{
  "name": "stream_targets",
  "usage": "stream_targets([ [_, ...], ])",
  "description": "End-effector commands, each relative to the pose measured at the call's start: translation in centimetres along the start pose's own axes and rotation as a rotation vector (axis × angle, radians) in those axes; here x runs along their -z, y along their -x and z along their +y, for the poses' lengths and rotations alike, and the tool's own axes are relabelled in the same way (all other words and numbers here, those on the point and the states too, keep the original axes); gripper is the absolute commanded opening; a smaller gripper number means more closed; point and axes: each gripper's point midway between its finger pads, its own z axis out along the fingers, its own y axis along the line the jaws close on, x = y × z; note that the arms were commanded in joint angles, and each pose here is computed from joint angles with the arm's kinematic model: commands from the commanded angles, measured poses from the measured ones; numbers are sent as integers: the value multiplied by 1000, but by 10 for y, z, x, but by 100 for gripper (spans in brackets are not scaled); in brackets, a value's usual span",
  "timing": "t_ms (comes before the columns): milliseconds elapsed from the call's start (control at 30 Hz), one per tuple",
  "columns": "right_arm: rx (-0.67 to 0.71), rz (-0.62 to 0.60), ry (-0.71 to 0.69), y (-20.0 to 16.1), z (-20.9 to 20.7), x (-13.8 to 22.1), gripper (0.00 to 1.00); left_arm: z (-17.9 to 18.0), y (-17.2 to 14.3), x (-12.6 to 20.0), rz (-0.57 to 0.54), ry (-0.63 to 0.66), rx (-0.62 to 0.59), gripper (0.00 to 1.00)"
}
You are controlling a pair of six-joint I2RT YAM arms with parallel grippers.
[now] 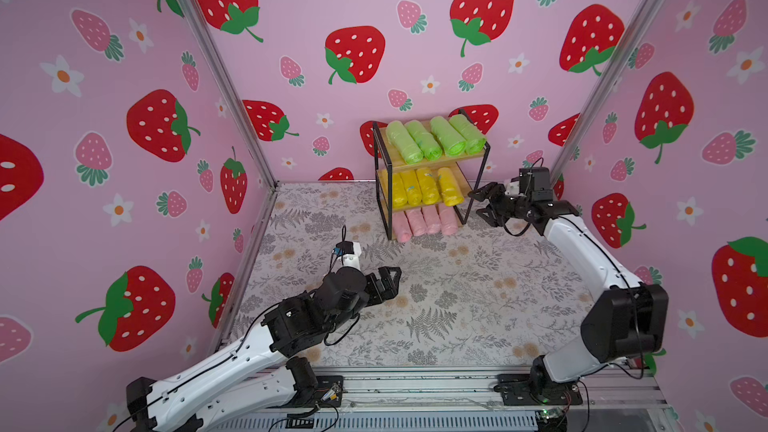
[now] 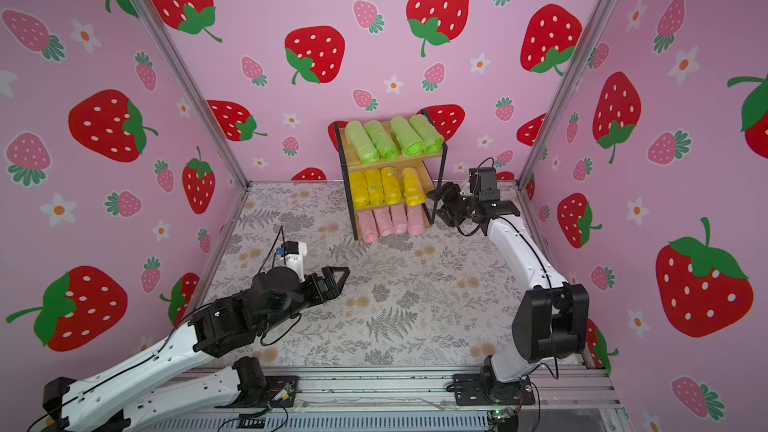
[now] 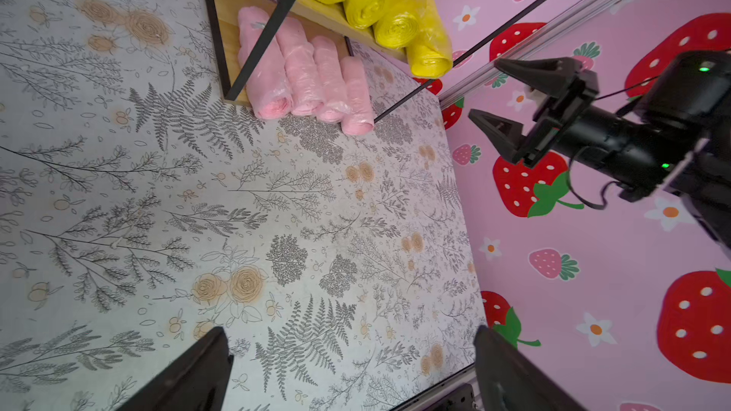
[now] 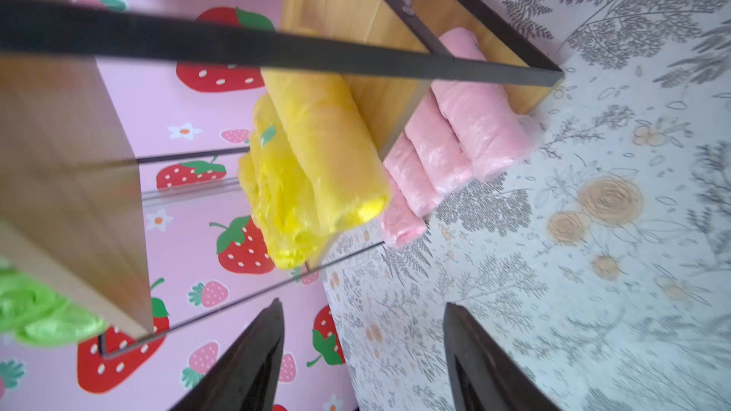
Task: Sort the rolls of trash bags by color and place them on the shelf
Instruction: Place the roll of trash bags on the shelf, then reset both arms
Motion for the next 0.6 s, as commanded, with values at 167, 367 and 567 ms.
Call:
stream_targets([
  [167,643,-362,-93,-21,-43,101,82,49,59,48,-372,153,-249,100],
  [367,933,-966,-121,-9,-78,167,99,114,102,88,-928,420,-346,100],
  [567,833,-939,-439,24,-153,133,99,201,104,76,-923,607,-92,100],
])
